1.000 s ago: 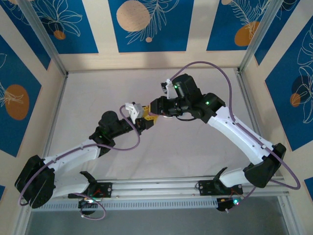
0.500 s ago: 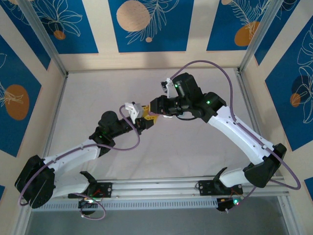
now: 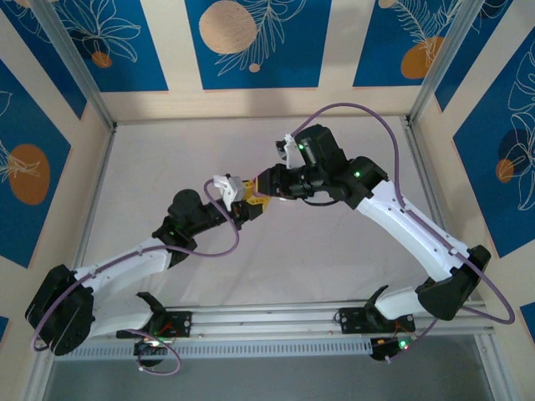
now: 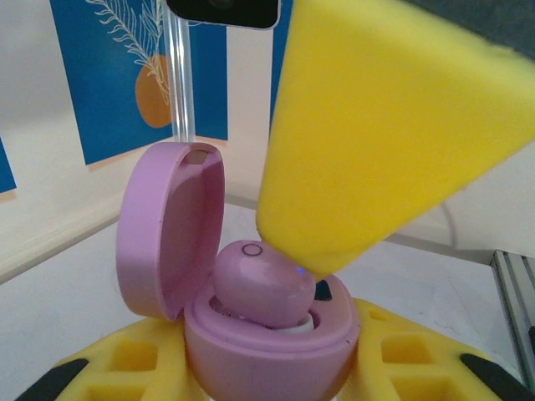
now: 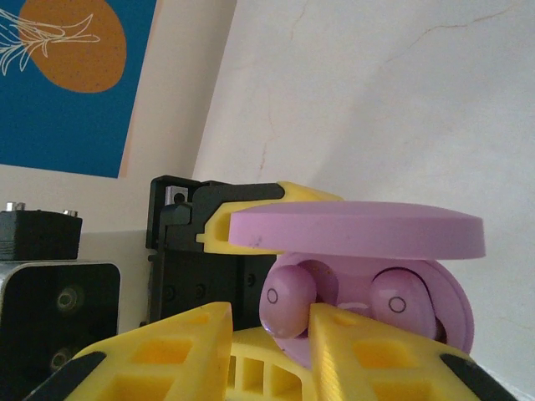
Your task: Insert the wireless bluetooth earbuds into the charging case
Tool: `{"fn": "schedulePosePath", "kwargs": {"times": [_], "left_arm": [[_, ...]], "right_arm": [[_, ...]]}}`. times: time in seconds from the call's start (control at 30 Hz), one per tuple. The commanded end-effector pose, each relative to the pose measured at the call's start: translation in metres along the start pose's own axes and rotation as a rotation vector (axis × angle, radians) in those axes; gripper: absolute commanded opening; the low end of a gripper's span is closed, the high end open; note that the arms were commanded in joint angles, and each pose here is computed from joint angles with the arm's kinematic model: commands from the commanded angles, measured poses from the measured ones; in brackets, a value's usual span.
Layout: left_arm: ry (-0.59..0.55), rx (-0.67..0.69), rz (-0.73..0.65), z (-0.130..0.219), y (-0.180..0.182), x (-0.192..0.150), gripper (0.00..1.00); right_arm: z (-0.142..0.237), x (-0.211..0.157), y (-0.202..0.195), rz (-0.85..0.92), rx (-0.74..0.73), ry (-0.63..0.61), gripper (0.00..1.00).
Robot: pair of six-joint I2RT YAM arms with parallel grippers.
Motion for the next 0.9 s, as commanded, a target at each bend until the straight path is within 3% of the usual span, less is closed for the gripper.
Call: {"fn": "schedulePosePath", "kwargs": {"times": [0.0,0.87], "left_arm": [[-0.061,0.002,-0.016,-0.002,-0.001,0.015,0.28],[-0.060,-0.004,-0.015,-0.001,-0.001,0.016,0.28]], "right_arm": [[0.010,-0.001,0.009,0.020,0.017,-0.005,0.31],[0.024,0.000,0.017,0.054,0.042,-0.056,0.31]]}}
Point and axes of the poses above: each hand's point on the last joint's axis, 136 mm out from that joint toward the fingers, its own z axis back along the fingers, its own y axis along the line the jaws close on, x = y × z, the point moved 10 cm from there along z, back along the fingers, and after that the axes turned 3 degrees about -z, right-handed, at the moved point
